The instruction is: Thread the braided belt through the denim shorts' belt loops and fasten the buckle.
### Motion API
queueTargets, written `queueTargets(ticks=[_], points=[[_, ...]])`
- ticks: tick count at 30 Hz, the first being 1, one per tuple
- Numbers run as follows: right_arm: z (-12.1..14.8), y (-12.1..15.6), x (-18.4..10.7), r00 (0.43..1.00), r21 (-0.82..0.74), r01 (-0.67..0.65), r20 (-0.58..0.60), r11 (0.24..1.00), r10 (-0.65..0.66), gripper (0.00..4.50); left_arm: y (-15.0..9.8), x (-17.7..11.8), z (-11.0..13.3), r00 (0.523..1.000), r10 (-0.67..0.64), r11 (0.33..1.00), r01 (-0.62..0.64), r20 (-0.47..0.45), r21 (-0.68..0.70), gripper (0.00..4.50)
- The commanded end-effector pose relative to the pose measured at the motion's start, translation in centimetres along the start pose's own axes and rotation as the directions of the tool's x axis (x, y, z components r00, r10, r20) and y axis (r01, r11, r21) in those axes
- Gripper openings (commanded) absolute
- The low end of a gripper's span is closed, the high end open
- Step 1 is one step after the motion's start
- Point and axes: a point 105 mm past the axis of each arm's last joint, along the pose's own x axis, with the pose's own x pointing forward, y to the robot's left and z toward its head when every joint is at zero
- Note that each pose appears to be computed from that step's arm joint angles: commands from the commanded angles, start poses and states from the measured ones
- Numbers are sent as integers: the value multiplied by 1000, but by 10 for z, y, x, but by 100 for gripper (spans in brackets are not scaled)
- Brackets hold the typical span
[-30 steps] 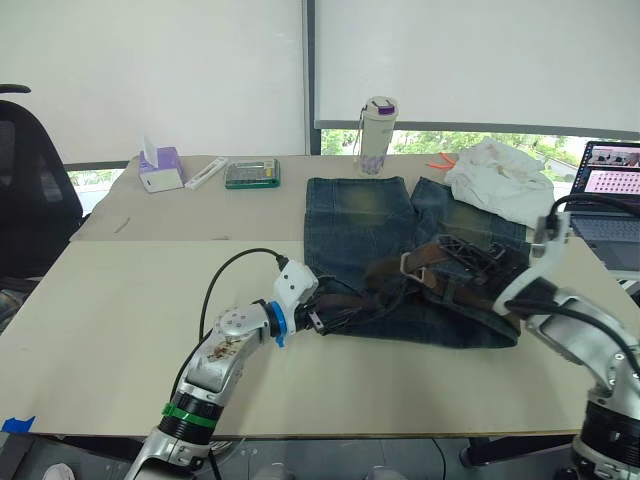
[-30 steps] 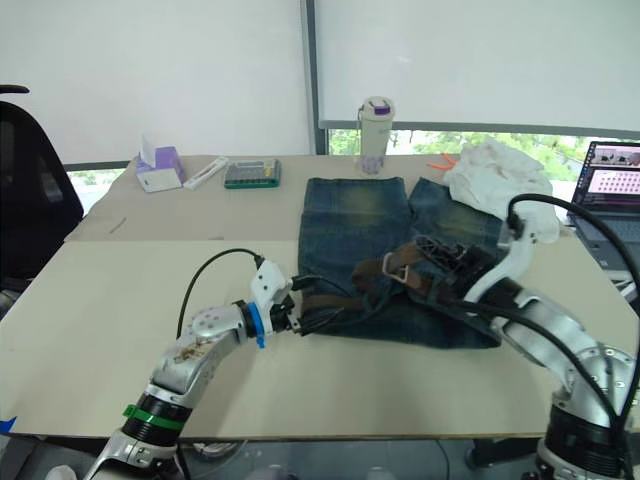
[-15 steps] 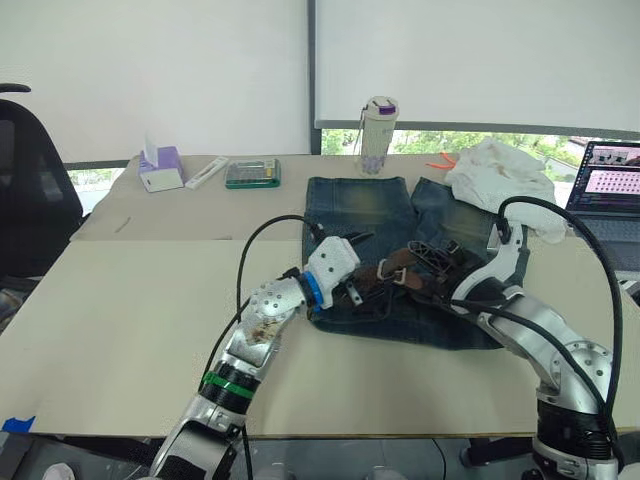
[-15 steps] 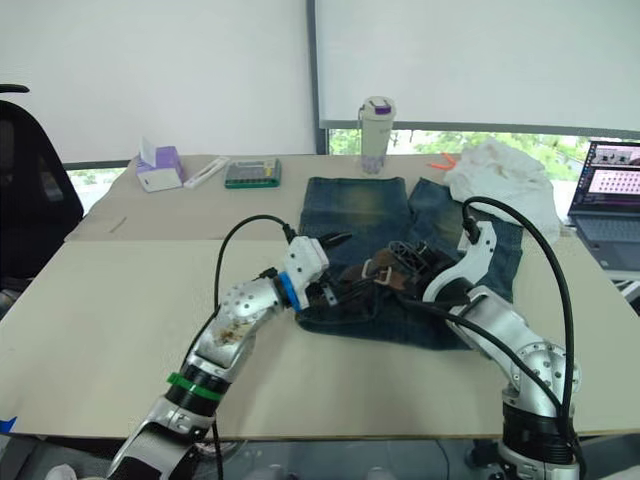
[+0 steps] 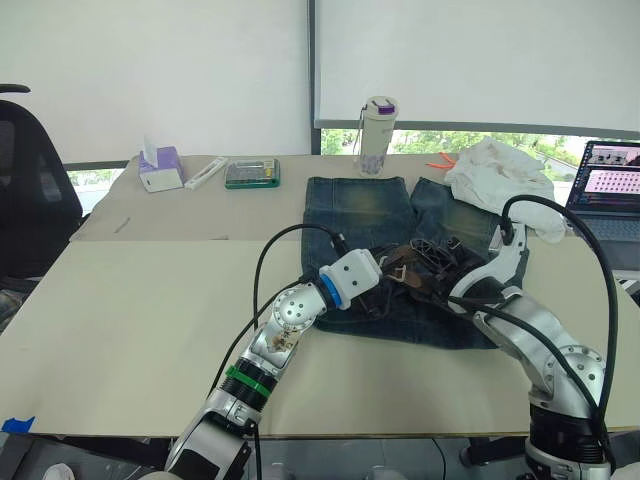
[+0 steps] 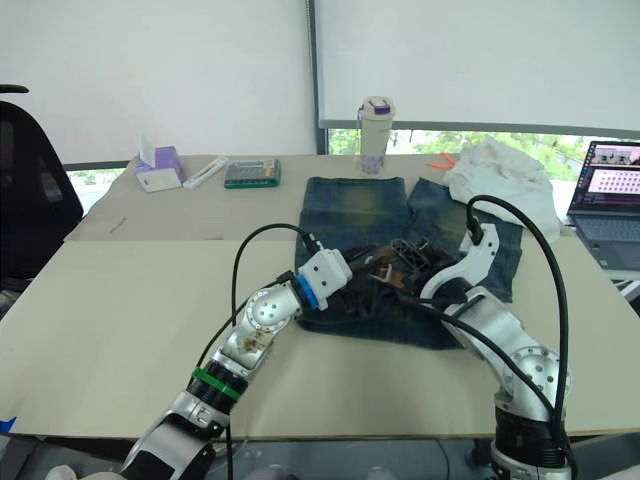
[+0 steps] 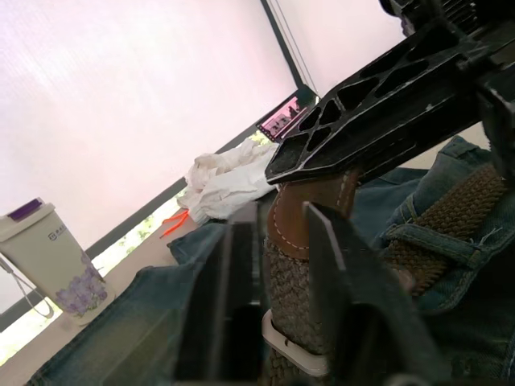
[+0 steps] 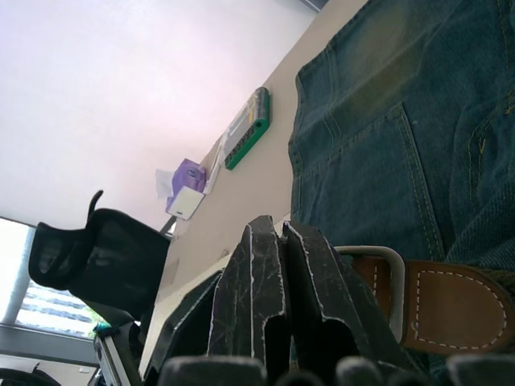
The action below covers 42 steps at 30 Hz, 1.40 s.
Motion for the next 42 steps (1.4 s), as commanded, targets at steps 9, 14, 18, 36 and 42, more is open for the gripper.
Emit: queueTargets(ticks=[9, 14, 18, 36, 42], points=[[3, 19, -3, 997, 15, -77, 27, 997, 77, 0, -14, 1, 2, 996, -91, 996, 91, 4, -13, 72], [3, 20, -2, 996, 25, -77, 34, 997, 77, 0, -8, -4, 3, 999, -54, 984, 53, 4, 172, 246], [0, 24, -1, 996, 47, -88, 35, 995, 86, 0, -12, -1, -4, 998, -63, 974, 66, -19, 216, 273], [-3, 24, -2, 997, 31, -72, 36, 997, 71, 0, 2, 15, -8, 997, 81, 984, -80, -3, 157, 4], [5, 26, -6, 991, -152, -109, 59, 982, 120, 79, 1, 15, -12, 995, 101, 995, -101, -21, 10, 0]])
